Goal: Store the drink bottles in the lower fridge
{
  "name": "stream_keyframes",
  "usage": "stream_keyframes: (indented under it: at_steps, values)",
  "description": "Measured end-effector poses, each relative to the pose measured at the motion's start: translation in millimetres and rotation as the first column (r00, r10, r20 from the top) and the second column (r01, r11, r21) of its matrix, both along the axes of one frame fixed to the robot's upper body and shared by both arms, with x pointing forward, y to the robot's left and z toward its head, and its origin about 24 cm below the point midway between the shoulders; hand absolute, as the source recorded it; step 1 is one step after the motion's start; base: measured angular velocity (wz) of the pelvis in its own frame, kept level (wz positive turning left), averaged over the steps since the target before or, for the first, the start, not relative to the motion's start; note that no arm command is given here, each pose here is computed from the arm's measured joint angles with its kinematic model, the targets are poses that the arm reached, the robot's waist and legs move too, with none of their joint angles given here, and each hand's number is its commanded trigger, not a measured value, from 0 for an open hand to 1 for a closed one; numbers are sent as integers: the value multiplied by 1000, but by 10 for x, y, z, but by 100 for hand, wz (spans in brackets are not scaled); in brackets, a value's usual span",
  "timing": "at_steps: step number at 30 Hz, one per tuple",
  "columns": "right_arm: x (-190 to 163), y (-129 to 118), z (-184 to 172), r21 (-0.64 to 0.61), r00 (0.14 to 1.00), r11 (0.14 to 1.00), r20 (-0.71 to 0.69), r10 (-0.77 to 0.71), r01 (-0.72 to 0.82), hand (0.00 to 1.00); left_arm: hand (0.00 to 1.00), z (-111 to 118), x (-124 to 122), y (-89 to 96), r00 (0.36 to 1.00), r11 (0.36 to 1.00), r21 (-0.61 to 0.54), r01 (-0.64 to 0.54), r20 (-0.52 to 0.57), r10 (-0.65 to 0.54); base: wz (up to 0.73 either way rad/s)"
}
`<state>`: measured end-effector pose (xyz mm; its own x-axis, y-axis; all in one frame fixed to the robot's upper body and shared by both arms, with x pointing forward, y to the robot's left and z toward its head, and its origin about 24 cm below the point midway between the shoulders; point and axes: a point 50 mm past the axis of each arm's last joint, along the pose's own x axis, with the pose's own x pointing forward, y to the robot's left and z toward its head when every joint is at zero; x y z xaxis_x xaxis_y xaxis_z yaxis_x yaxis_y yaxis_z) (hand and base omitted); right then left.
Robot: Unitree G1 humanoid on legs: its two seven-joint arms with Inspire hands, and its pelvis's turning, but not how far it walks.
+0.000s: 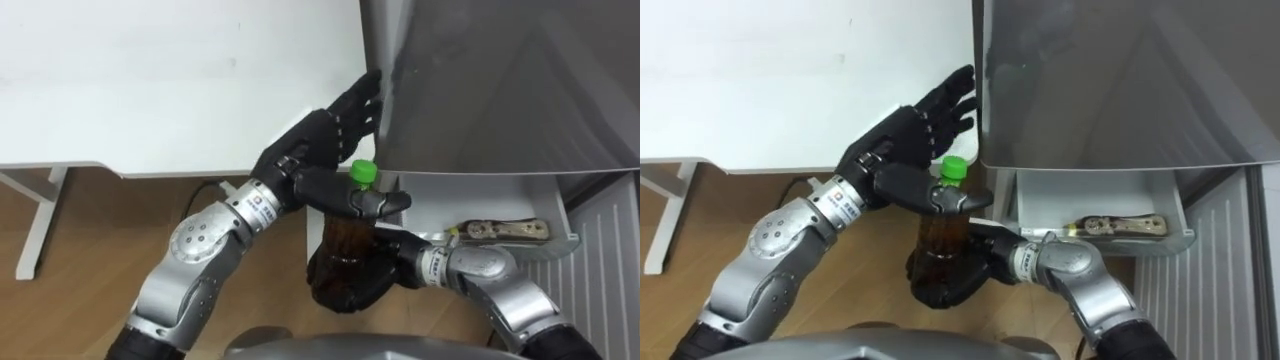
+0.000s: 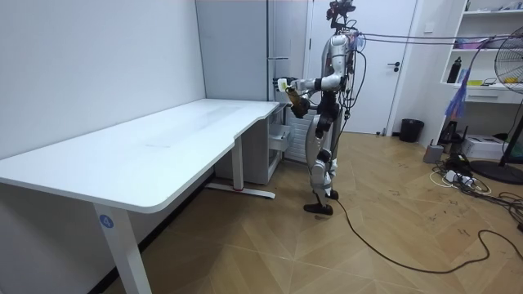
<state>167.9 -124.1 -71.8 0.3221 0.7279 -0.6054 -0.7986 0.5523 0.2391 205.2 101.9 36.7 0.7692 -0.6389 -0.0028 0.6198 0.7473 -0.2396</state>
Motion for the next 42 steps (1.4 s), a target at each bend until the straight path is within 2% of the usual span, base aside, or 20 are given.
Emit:
stream_keyframes:
  at_steps: [4, 7, 13, 17, 22, 28, 30, 35, 40, 42]
  values:
    - [16, -17, 11, -2, 1000, 1000, 7, -8, 8, 100, 0, 100, 55, 110, 996, 997, -8, -75, 53, 75, 0]
    - [40, -54, 28, 6, 999, 999, 18, -32, 32, 100, 0, 154, 111, 252, 979, 982, -12, -186, 77, 186, -1]
    - [-89, -196, -29, 0, 995, 995, -15, -99, 99, 100, 0, 511, 169, 584, 884, 909, -75, -410, 214, 417, -1]
    - [-136, -249, -51, -10, 993, 993, -28, -119, 119, 100, 0, 657, 165, 777, 796, 836, -115, -536, 260, 546, 1]
    - [-146, -268, -55, -11, 991, 992, -30, -128, 128, 100, 0, 738, 145, 1006, 696, 740, -162, -653, 258, 670, 0]
    - [-222, -342, -88, -22, 983, 985, -48, -175, 174, 100, 0, 833, 56, 1414, 485, 536, -224, -814, 246, 839, 2]
    - [-236, -387, -93, -34, 980, 981, -49, -190, 189, 100, 0, 819, 18, 1512, 410, 455, -226, -862, 220, 885, 0]
    - [-256, -427, -108, -66, 978, 977, -43, -203, 200, 100, 0, 671, -106, 1630, 302, 326, -171, -930, 154, 941, 0]
    - [-263, -407, -118, -70, 978, 977, -49, -204, 200, 100, 0, 302, -137, 1762, 214, 215, -16, -976, 70, 974, 0]
    - [-258, -401, -121, -74, 976, 976, -51, -210, 206, 100, 0, 71, -185, 1833, 155, 154, 75, -985, 13, 988, -2]
